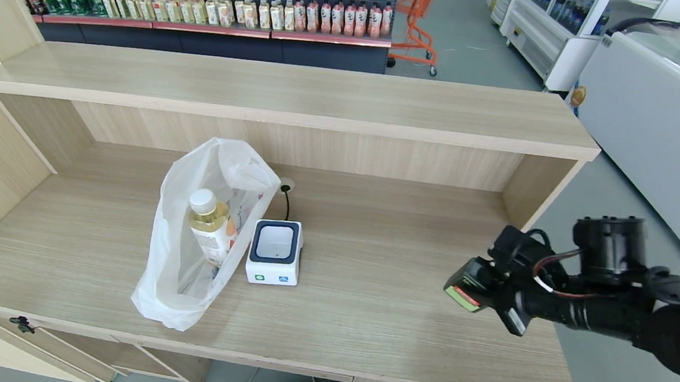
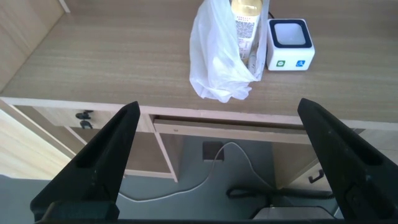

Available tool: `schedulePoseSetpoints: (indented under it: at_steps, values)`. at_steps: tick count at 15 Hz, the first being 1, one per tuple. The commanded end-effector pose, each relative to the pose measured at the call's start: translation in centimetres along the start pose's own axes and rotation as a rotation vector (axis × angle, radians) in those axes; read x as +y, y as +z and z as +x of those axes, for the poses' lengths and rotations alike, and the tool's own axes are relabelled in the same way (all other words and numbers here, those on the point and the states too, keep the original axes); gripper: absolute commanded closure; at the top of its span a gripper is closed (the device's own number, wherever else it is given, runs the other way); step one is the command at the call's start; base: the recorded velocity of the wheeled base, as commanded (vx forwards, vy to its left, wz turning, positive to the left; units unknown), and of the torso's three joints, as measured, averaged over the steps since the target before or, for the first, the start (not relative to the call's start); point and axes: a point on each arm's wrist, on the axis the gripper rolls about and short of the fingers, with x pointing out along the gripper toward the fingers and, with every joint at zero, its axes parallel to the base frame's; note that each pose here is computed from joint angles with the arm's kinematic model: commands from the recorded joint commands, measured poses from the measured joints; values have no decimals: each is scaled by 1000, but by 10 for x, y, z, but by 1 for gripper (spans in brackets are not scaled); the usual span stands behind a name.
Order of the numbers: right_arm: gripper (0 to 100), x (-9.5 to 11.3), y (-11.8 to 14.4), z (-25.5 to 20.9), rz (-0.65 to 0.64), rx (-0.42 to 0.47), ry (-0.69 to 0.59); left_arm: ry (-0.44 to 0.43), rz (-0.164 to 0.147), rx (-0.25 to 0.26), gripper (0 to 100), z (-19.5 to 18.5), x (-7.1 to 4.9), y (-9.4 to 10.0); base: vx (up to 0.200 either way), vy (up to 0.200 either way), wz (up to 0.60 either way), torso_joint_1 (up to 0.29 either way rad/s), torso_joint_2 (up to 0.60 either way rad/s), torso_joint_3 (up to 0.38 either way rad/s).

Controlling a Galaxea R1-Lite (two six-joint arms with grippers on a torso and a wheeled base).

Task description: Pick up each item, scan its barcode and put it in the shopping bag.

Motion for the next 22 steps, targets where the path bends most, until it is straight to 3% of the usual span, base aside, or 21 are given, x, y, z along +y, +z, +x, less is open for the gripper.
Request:
schedulePoseSetpoints:
  at_steps: [1,3,5,7,9,15,22]
  values:
    - [100,-9,-28,-66,-174,-15,-180,1,0,0,0,0,0,0,0,0,0,0,0,0]
    - [100,-8,-26,-72,-362,-133,-89,-1,0,0,0,0,0,0,0,0,0,0,0,0]
    - [100,-4,-22,-77,-723,-218,-41,1,0,0,0,0,0,0,0,0,0,0,0,0]
    - [100,5,-6,-78,-1279,-445,-68,1,0,0,0,0,0,0,0,0,0,0,0,0]
    - [100,30,11,-72,-1486,-666,-24,1,0,0,0,0,0,0,0,0,0,0,0,0]
    - [100,94,41,-79,-1781,-1043,33,1,0,0,0,0,0,0,0,0,0,0,0,0]
    - [100,107,32,-96,-1894,-1171,4,-1,0,0,0,0,0,0,0,0,0,0,0,0]
